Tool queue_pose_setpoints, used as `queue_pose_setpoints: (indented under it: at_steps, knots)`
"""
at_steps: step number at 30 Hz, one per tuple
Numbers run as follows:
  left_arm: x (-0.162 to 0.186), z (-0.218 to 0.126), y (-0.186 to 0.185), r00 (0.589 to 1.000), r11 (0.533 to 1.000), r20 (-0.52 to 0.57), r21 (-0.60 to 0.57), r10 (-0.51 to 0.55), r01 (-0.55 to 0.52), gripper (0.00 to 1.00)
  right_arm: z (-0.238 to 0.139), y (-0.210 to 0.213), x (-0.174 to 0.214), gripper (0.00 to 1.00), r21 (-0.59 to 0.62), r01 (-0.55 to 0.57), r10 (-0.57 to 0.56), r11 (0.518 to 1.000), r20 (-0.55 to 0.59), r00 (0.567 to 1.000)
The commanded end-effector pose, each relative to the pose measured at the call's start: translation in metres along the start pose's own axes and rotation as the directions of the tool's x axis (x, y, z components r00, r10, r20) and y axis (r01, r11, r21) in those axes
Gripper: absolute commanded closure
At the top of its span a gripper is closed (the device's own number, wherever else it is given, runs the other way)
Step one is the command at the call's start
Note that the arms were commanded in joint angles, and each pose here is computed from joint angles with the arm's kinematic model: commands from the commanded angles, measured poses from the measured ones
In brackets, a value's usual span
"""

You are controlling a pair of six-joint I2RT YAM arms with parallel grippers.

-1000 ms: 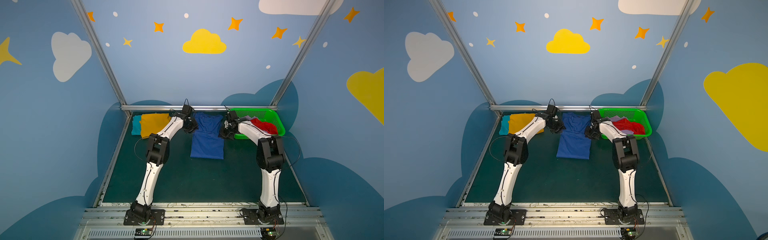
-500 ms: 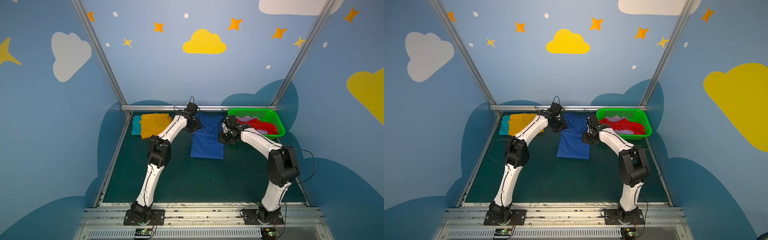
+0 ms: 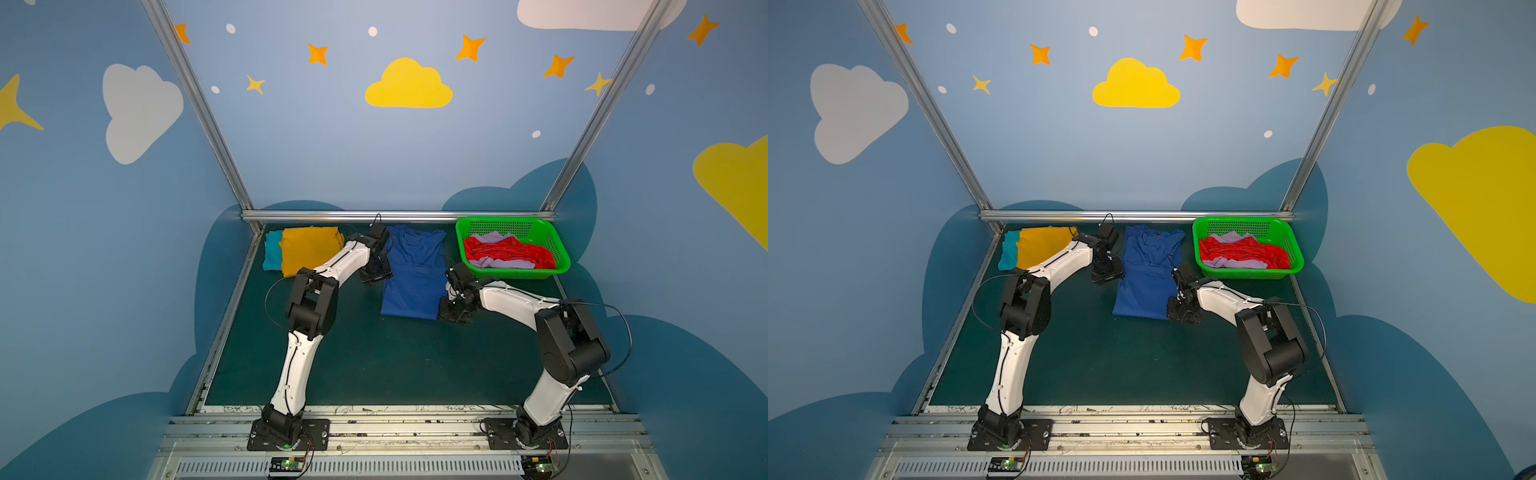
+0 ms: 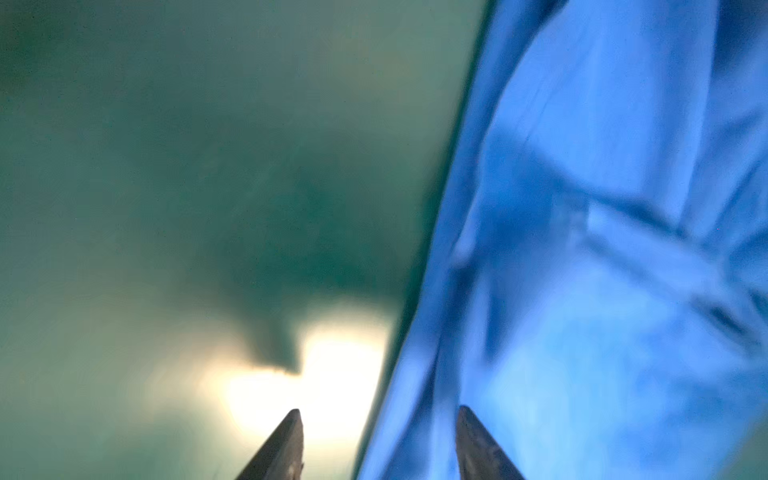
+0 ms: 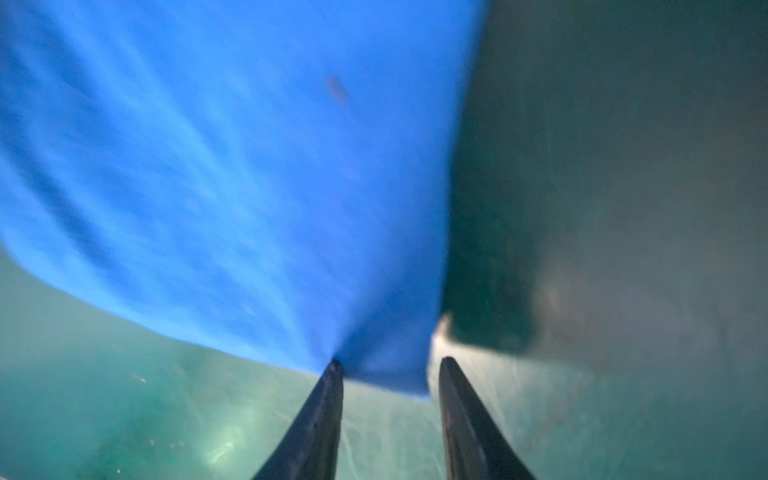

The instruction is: Fold and stack the t-shirts

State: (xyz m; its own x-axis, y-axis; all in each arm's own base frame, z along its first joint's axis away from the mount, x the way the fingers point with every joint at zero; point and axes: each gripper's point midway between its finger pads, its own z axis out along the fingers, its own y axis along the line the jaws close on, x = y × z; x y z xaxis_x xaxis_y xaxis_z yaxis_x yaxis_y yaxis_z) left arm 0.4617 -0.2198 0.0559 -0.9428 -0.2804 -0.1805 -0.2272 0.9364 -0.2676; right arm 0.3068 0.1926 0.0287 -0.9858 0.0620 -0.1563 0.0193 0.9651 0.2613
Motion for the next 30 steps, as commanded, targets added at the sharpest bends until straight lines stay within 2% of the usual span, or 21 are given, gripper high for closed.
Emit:
queue_pose_setpoints:
  at_steps: [1, 4, 8, 11, 13, 15, 18, 21, 25, 28, 30]
  knots:
    - [0.003, -0.030, 0.000, 0.998, 0.999, 0.060, 0.049, -0.023, 0.020, 0.39, 0.001, -0.006, 0.006, 0.67, 0.017, -0.043, 0.043, 0.999, -0.001, 0.999]
    - [0.025, -0.037, 0.000, 0.999, 0.993, 0.041, 0.112, -0.034, 0.030, 0.45, 0.003, -0.017, 0.013, 0.75, 0.054, -0.056, 0.056, 0.997, -0.005, 0.998]
    - [0.063, -0.025, 0.002, 0.999, 0.989, -0.037, 0.142, -0.028, 0.033, 0.45, -0.004, -0.022, 0.017, 0.76, 0.066, -0.050, 0.049, 0.997, 0.012, 0.999]
    - [0.088, -0.015, 0.001, 0.995, 0.983, -0.091, 0.180, -0.032, 0.048, 0.42, -0.017, -0.016, 0.014, 0.65, 0.024, -0.033, 0.031, 0.999, 0.061, 0.998]
    - [0.101, -0.010, -0.001, 0.992, 0.974, -0.121, 0.216, -0.041, 0.067, 0.41, -0.022, -0.005, 0.010, 0.53, -0.047, -0.012, 0.016, 0.999, 0.098, 0.995]
    - [0.112, -0.006, -0.003, 0.989, 0.966, -0.143, 0.245, -0.046, 0.080, 0.39, -0.023, 0.012, 0.007, 0.48, -0.146, 0.017, -0.001, 0.989, 0.112, 0.994]
    - [0.120, 0.001, -0.002, 0.985, 0.961, -0.164, 0.261, -0.054, 0.096, 0.37, -0.015, 0.027, 0.002, 0.48, -0.212, 0.014, 0.004, 0.977, 0.085, 0.996]
    - [0.124, 0.009, 0.003, 0.982, 0.964, -0.177, 0.245, -0.062, 0.105, 0.37, 0.000, 0.027, -0.002, 0.49, -0.217, -0.031, 0.043, 0.976, 0.052, 0.998]
    - [0.132, 0.019, 0.008, 0.975, 0.963, -0.208, 0.239, -0.075, 0.125, 0.42, 0.014, 0.020, -0.005, 0.53, -0.195, -0.083, 0.090, 0.977, 0.026, 0.996]
    - [0.136, 0.027, 0.012, 0.971, 0.967, -0.225, 0.219, -0.083, 0.134, 0.50, 0.020, 0.016, -0.005, 0.57, -0.181, -0.102, 0.108, 0.978, 0.024, 0.994]
    - [0.136, 0.034, 0.013, 0.968, 0.967, -0.234, 0.213, -0.089, 0.141, 0.61, 0.023, 0.011, -0.003, 0.61, -0.176, -0.118, 0.124, 0.977, 0.022, 0.992]
